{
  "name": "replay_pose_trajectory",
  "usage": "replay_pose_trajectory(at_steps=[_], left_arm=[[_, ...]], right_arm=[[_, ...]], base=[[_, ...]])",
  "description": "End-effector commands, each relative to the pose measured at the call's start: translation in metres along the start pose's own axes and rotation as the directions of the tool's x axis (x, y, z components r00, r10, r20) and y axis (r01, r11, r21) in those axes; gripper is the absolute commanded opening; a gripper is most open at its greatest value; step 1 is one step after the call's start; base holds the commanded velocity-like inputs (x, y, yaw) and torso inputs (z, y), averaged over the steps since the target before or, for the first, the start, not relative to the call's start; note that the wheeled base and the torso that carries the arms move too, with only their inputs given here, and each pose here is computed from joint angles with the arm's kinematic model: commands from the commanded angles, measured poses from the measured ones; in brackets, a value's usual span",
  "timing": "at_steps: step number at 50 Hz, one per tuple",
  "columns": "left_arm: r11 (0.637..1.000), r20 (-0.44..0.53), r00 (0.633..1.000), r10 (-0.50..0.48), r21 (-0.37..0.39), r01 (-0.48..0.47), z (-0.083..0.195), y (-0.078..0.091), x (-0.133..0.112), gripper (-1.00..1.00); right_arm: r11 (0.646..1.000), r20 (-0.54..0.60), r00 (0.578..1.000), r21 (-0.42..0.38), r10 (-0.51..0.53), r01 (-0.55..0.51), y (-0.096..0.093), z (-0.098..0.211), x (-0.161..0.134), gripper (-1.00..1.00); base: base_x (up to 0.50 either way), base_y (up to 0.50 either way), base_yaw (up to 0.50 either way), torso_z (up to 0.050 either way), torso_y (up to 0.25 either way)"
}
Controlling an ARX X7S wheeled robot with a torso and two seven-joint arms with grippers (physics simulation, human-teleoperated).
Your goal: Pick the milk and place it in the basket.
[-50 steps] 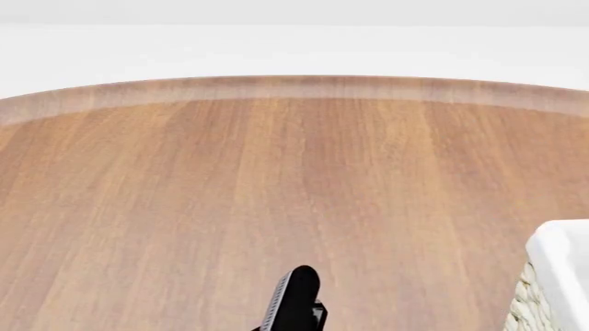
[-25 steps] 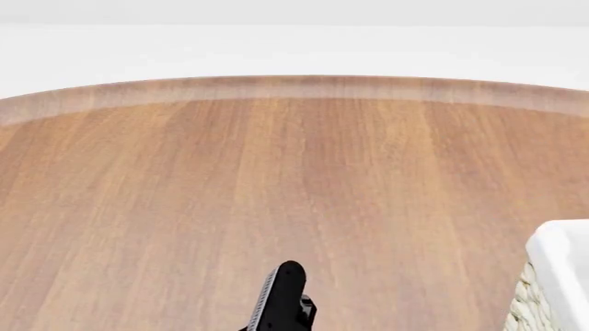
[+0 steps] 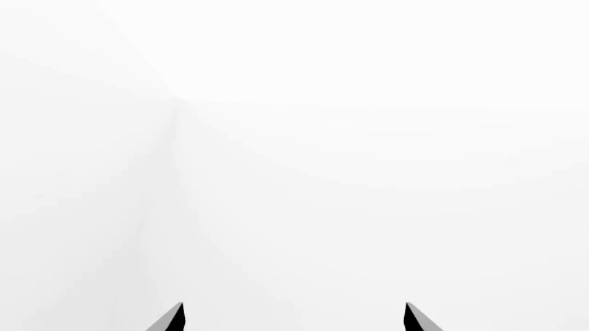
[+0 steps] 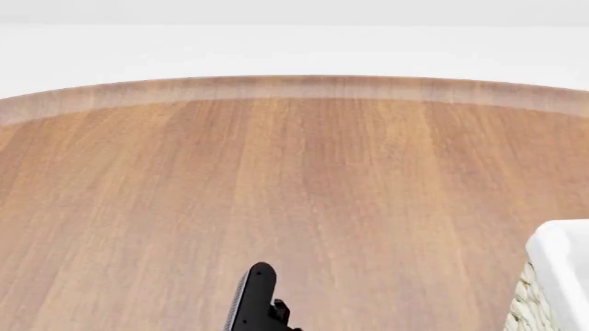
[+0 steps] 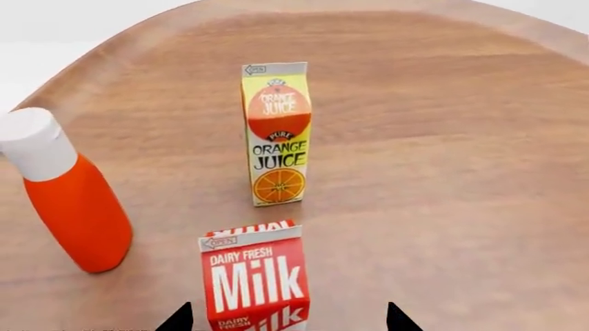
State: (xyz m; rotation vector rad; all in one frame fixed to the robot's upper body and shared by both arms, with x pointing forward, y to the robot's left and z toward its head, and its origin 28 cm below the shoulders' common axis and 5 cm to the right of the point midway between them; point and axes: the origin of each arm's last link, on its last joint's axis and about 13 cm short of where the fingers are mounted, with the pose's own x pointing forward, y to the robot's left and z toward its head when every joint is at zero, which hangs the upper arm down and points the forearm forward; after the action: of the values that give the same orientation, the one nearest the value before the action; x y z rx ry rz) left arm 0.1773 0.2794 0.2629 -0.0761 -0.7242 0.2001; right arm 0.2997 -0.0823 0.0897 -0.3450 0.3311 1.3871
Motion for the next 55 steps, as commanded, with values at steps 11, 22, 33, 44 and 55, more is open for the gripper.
replay_pose_trajectory(at_steps=[11,22,33,44,55], left_arm=[[1.000,0.014,1.000,0.009,0.018,-0.009,0.000,0.003,0.000,1.00],[1.000,0.011,1.000,0.011,0.017,-0.011,-0.001,0.003,-0.001,1.00],[1.000,0.013,1.000,0.014,0.018,-0.015,-0.001,0.004,-0.001,1.00],[1.000,0.014,1.000,0.016,0.016,-0.016,0.000,0.004,-0.001,1.00],[1.000,0.014,1.000,0.016,0.015,-0.016,0.000,0.004,0.000,1.00]], right_arm=[[0.995,0.000,0.995,0.023,0.095,-0.095,-0.013,-0.007,0.026,1.00],[0.986,-0.022,0.987,0.052,0.159,-0.158,-0.017,-0.016,0.043,1.00],[0.975,-0.034,0.977,0.073,0.213,-0.210,-0.016,-0.026,0.055,1.00],[0.970,-0.037,0.973,0.090,0.229,-0.225,-0.018,-0.031,0.061,1.00],[0.970,-0.035,0.974,0.101,0.224,-0.220,-0.019,-0.033,0.061,1.00]], base=[[0.00,0.00,0.00,0.000,0.000],[0.00,0.00,0.00,0.000,0.000],[0.00,0.00,0.00,0.000,0.000],[0.00,0.00,0.00,0.000,0.000],[0.00,0.00,0.00,0.000,0.000]])
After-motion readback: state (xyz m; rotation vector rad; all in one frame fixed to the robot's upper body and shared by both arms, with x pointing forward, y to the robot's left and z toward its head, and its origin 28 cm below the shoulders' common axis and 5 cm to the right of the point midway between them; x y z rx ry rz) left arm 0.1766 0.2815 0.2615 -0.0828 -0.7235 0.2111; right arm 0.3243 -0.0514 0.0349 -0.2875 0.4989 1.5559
